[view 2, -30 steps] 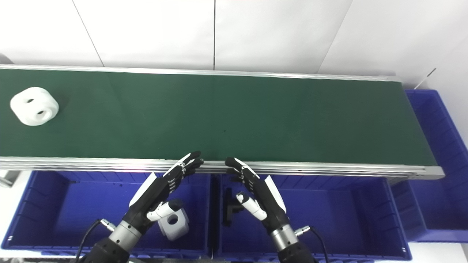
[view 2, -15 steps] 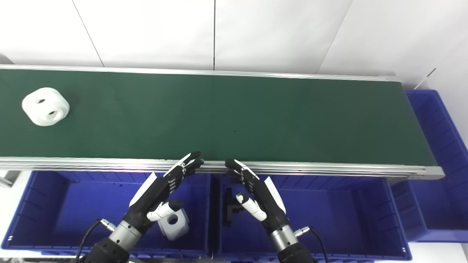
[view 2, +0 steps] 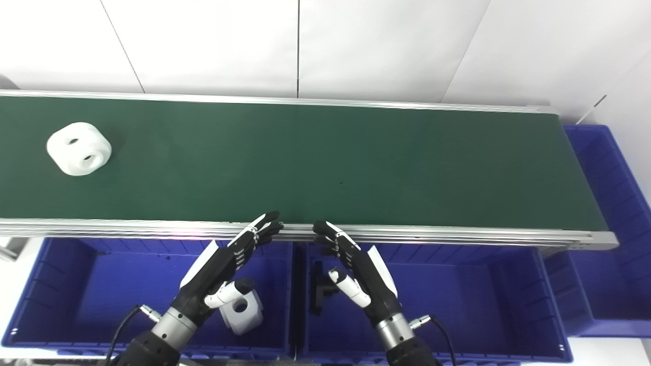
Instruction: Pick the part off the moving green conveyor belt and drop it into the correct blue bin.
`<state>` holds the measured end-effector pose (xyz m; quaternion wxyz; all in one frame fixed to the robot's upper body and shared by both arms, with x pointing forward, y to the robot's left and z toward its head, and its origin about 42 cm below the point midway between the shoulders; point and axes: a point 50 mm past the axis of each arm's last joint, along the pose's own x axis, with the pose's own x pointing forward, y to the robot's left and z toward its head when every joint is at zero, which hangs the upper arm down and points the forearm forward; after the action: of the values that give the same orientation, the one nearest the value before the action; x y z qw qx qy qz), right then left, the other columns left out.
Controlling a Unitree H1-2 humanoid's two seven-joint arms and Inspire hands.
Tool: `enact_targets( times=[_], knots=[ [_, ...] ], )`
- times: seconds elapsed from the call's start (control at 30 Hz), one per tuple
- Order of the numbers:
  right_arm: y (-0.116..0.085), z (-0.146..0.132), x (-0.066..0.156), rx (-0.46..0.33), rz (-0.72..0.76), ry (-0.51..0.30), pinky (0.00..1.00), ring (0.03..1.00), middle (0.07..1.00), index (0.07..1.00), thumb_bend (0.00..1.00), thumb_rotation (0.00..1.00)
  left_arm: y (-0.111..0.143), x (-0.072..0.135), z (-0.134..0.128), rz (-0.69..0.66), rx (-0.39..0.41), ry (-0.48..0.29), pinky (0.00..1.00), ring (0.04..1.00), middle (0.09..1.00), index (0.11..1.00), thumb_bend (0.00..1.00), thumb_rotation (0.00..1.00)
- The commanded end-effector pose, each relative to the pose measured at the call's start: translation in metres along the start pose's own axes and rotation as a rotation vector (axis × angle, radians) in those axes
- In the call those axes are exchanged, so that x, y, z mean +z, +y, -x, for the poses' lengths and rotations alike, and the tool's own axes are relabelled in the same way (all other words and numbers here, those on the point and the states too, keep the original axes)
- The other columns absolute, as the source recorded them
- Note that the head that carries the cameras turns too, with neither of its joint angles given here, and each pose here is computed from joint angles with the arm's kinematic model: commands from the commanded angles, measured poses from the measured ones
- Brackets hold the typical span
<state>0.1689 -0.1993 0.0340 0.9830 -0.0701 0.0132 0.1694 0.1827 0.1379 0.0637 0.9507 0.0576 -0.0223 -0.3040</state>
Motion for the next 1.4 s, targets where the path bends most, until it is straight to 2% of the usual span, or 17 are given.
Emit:
enact_targets(
  times=[0.0,0.7,1.03,1.37],
  knots=[
    [-0.002,-0.004,0.012,-0.001,0.005,-0.089,0.79,0.843,0.879,0.881,0.86,0.96,0.001,0.006,-0.002,-0.010,0.001,-0.052,0.94,0.930,0.916,0.948,0.80,0.86],
    [-0.001,-0.002,0.006,0.000,-0.002,-0.087,0.78,0.842,0.880,0.884,0.87,0.95,-0.001,0.001,-0.001,-0.025,0.005,-0.053,0.91,0.925,0.914,0.947,0.81,0.86],
    [-0.003,0.001,-0.022,-0.002,-0.030,-0.032,0.76,0.827,0.866,0.861,0.90,0.93,-0.010,-0.028,-0.002,-0.031,0.000,-0.040,0.85,0.904,0.895,0.926,0.83,0.84],
    [-0.012,-0.003,-0.034,-0.008,-0.032,0.008,0.73,0.807,0.854,0.849,0.94,0.92,-0.013,-0.037,-0.011,-0.057,-0.008,-0.011,0.82,0.888,0.871,0.897,0.86,0.82]
  ],
)
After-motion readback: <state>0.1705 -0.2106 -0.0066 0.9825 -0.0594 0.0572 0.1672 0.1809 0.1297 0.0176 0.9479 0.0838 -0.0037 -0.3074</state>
